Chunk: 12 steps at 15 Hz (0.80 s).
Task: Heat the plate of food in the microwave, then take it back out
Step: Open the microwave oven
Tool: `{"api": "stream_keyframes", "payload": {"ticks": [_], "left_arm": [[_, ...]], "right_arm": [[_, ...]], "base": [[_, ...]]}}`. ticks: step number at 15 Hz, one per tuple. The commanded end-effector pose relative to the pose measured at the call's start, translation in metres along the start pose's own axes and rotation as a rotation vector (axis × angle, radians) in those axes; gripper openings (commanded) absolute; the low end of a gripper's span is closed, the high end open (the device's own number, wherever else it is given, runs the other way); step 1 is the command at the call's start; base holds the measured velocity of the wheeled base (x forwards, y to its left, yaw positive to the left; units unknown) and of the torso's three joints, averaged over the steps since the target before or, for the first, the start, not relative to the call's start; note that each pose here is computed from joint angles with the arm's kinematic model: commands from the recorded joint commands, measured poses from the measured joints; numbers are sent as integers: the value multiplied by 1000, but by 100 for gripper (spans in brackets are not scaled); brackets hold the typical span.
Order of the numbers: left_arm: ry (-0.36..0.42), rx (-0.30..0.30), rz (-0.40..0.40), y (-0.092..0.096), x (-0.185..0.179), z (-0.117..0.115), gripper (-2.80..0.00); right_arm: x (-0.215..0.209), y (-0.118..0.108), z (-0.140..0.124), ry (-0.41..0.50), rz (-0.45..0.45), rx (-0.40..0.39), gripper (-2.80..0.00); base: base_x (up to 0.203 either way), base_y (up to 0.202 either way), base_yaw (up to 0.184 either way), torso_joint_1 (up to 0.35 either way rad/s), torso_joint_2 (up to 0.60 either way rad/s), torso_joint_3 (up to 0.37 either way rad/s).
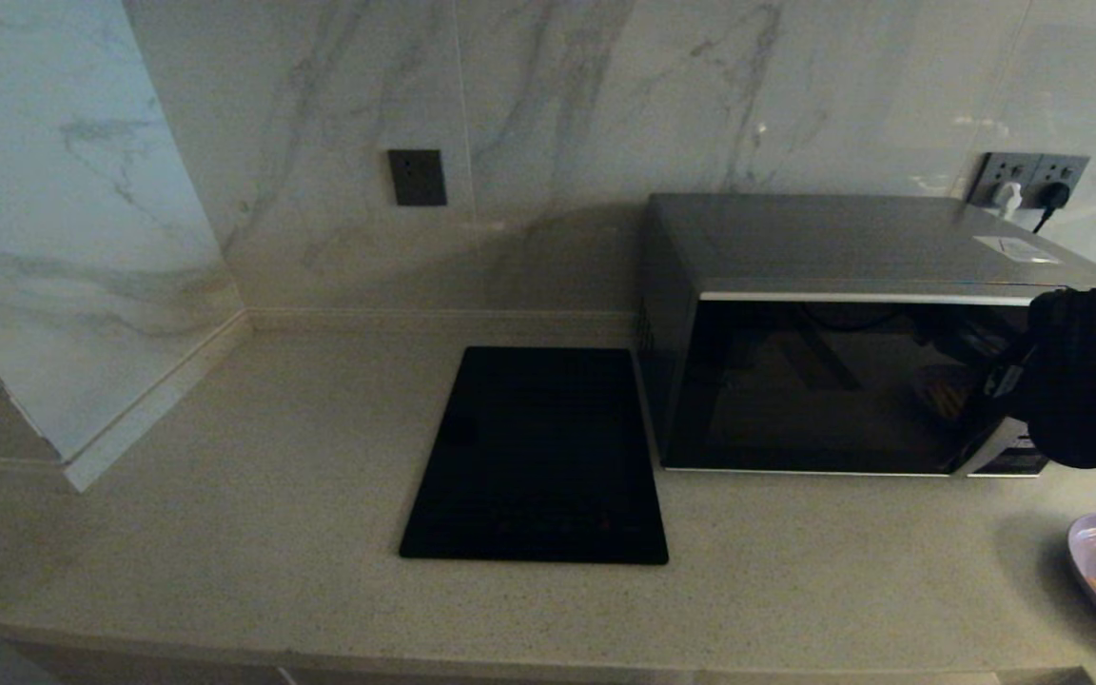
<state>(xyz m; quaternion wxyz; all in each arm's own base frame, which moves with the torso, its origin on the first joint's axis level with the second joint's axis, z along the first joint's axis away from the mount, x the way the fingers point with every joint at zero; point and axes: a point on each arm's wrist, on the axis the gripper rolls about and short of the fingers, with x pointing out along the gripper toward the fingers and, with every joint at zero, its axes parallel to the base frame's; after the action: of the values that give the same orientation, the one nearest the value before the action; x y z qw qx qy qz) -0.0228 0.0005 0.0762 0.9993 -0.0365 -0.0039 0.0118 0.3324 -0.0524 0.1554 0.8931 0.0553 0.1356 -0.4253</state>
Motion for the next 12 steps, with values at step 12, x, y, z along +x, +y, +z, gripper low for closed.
{"api": "stream_keyframes", "payload": {"ticks": [12], "left_arm": [[0,-1,1,0,0,0,-280]], "right_arm": [[15,-11,-3,12,-55,3,0]], "base": [[0,0,0,0,0,0]]}}
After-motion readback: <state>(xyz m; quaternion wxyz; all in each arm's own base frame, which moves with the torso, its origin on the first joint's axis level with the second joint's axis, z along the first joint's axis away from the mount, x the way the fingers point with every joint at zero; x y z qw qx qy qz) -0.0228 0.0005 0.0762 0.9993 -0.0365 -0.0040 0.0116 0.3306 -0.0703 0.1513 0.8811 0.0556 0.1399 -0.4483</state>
